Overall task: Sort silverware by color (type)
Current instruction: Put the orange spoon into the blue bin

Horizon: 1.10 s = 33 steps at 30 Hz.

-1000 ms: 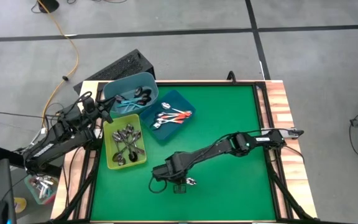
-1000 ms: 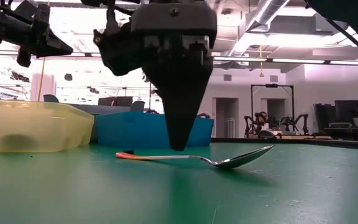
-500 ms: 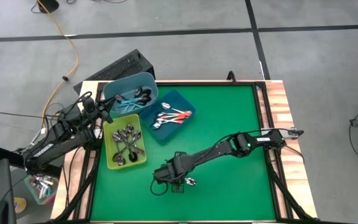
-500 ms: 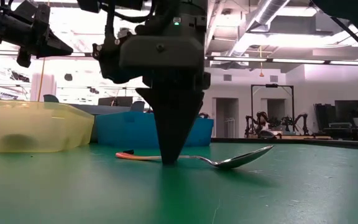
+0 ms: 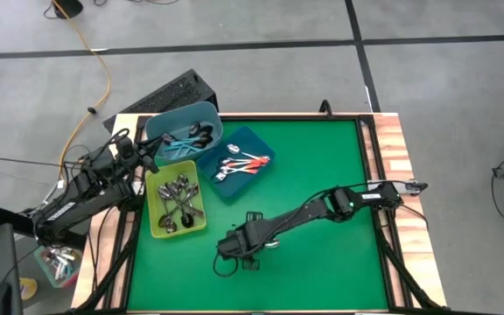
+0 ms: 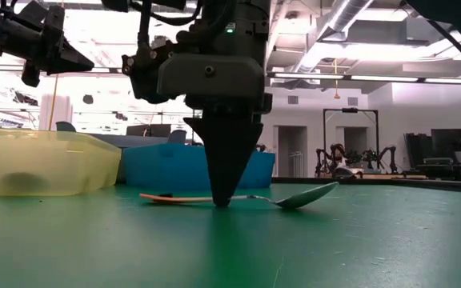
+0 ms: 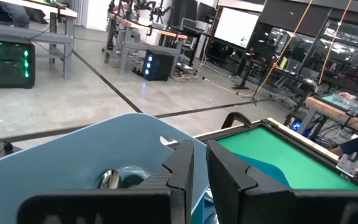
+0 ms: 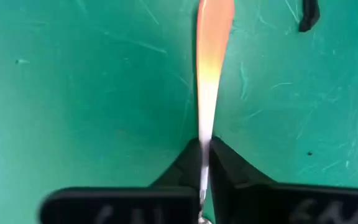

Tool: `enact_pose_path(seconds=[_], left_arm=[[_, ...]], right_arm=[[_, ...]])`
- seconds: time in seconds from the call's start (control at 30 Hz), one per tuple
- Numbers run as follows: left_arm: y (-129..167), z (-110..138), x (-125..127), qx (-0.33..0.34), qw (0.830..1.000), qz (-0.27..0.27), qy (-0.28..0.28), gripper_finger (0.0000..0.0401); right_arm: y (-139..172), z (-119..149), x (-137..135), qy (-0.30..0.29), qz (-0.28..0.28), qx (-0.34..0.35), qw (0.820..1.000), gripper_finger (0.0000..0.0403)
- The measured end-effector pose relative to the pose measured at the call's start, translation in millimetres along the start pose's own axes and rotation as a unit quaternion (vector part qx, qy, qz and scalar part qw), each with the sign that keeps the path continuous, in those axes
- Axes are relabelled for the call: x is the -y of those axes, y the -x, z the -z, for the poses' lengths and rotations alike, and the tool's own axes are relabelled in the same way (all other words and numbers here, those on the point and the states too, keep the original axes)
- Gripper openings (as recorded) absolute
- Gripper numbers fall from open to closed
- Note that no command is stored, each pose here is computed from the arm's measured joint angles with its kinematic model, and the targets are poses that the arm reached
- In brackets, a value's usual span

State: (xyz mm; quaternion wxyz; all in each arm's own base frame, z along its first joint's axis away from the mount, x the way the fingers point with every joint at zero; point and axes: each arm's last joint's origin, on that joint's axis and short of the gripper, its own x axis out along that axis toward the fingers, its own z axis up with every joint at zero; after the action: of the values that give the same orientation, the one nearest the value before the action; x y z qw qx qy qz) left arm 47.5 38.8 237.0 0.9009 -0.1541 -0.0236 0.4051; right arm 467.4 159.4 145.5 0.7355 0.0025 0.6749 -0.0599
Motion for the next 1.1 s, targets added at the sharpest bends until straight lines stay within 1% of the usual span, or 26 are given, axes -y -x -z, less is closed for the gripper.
enact_pose_path(seconds=[0.07, 0.1, 0.27, 0.47, 0.6, 0.7, 0.83, 0.93, 1.0, 1.1], left_arm=[[0, 0, 0, 0.000, 1.000, 0.000, 0.001, 0.0029], [0, 0, 0, 0.000, 1.000, 0.000, 0.001, 0.0029], [0, 0, 0, 0.000, 1.000, 0.000, 0.002, 0.0029], [0, 0, 0, 0.000, 1.000, 0.000, 0.002, 0.0029], [0, 0, 0, 0.000, 1.000, 0.000, 0.002, 0.0029], [0, 0, 0, 0.000, 1.000, 0.000, 0.004, 0.0029], [0, 0, 0, 0.000, 1.000, 0.000, 0.005, 0.0029], [0, 0, 0, 0.000, 1.000, 0.000, 0.005, 0.0029], [0, 0, 0, 0.000, 1.000, 0.000, 0.005, 0.0029], [0, 0, 0, 0.000, 1.000, 0.000, 0.005, 0.0029]], right_arm=[[0, 0, -1, 0.001, 0.000, 0.002, 1.000, 0.0019], [0, 0, -1, 0.001, 0.001, 0.002, 1.000, 0.0012], [0, 0, -1, 0.001, 0.008, 0.007, 1.000, 0.0015], [4, 2, -5, 0.012, 0.033, 0.023, 0.999, 0.0006], [15, 2, -1, 0.022, 0.054, 0.041, 0.997, 0.0002], [32, -1, 8, 0.020, 0.057, 0.064, 0.996, 0.0001], [56, -7, 19, 0.023, 0.056, 0.108, 0.992, 0.0000], [71, -14, 26, 0.032, 0.067, 0.158, 0.985, 0.0000], [83, -19, 33, 0.044, 0.083, 0.195, 0.976, 0.0000], [108, -28, 48, 0.065, 0.107, 0.260, 0.958, 0.0000]])
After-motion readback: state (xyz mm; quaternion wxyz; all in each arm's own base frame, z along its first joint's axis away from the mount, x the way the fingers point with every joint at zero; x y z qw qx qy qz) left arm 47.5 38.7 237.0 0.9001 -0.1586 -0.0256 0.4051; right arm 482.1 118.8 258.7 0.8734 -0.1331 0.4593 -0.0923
